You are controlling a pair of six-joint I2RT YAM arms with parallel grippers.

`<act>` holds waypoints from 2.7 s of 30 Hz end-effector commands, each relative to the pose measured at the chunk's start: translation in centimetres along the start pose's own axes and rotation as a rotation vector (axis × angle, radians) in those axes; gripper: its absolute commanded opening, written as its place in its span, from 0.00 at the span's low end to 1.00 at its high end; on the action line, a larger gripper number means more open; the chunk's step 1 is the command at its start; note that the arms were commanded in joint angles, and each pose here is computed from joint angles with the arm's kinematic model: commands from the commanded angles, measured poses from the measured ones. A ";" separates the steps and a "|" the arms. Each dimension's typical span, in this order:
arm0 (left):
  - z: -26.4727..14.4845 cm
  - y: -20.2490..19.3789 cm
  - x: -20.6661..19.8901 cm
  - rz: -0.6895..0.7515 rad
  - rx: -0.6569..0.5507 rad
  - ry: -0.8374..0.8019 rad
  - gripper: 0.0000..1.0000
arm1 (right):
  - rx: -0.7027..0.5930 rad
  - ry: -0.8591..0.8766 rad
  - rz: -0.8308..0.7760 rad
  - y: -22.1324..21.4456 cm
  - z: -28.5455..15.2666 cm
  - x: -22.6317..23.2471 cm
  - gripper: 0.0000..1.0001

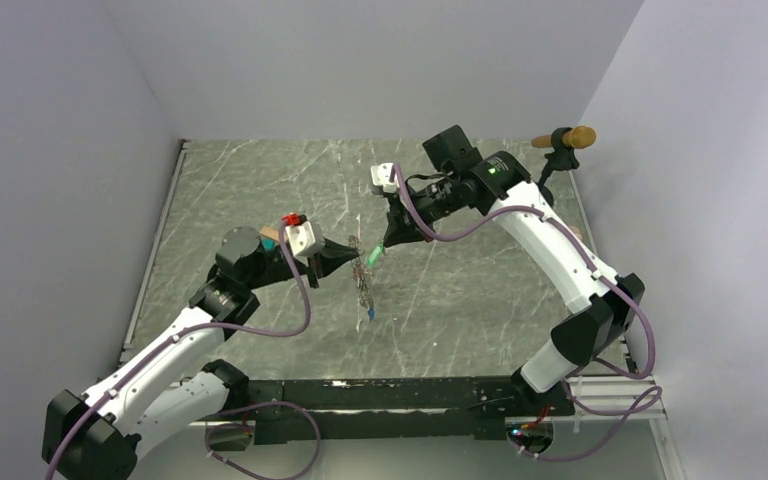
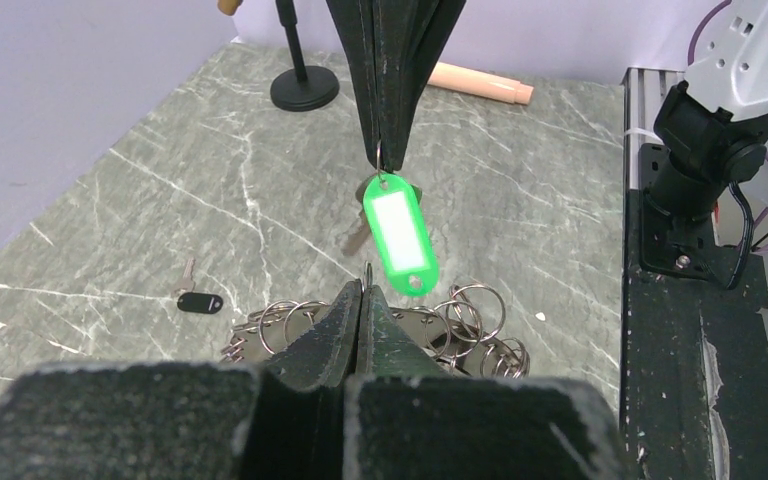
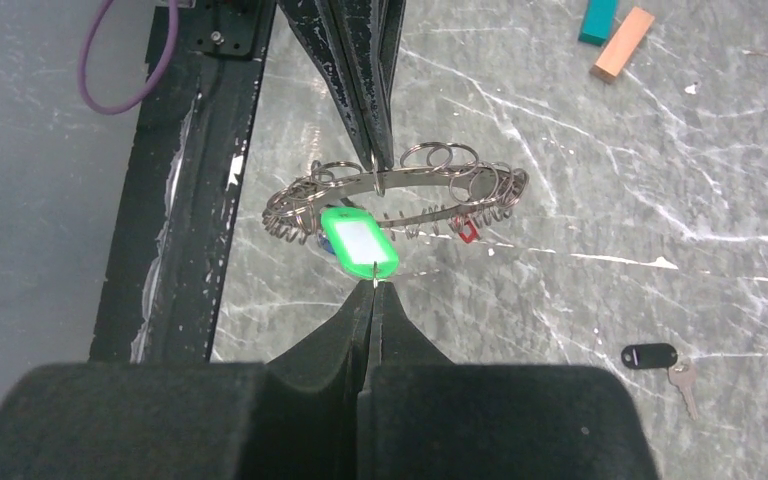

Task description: Put the keys on the keyring

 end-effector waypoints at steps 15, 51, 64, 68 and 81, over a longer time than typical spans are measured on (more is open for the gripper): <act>0.2 2.8 -0.4 -0.025 -0.164 -0.034 0.00 | -0.033 0.047 -0.023 0.9 2.2 0.0 0.00; 0.4 2.5 -0.5 -0.075 -0.187 -0.070 0.00 | -0.065 0.055 -0.020 2.0 2.4 -0.2 0.00; -0.1 2.9 -0.4 -0.052 -0.208 -0.055 0.00 | -0.054 0.062 -0.028 1.6 2.3 0.0 0.00; -0.1 3.1 -0.5 -0.047 -0.215 -0.059 0.00 | -0.055 0.064 -0.027 1.6 2.4 0.0 0.00; 0.0 3.0 -0.5 -0.055 -0.216 -0.071 0.00 | -0.063 0.076 -0.024 1.7 2.5 0.0 0.00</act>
Point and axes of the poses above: each gripper's point midway between its finger pads, its own z axis out along the fingers, its own x axis along the line the jaws close on, y = z × x, the point moved 4 cm from there along -z, back along the fingers, and after that the axes turned 6 degrees about -z, right-handed, at the moved point
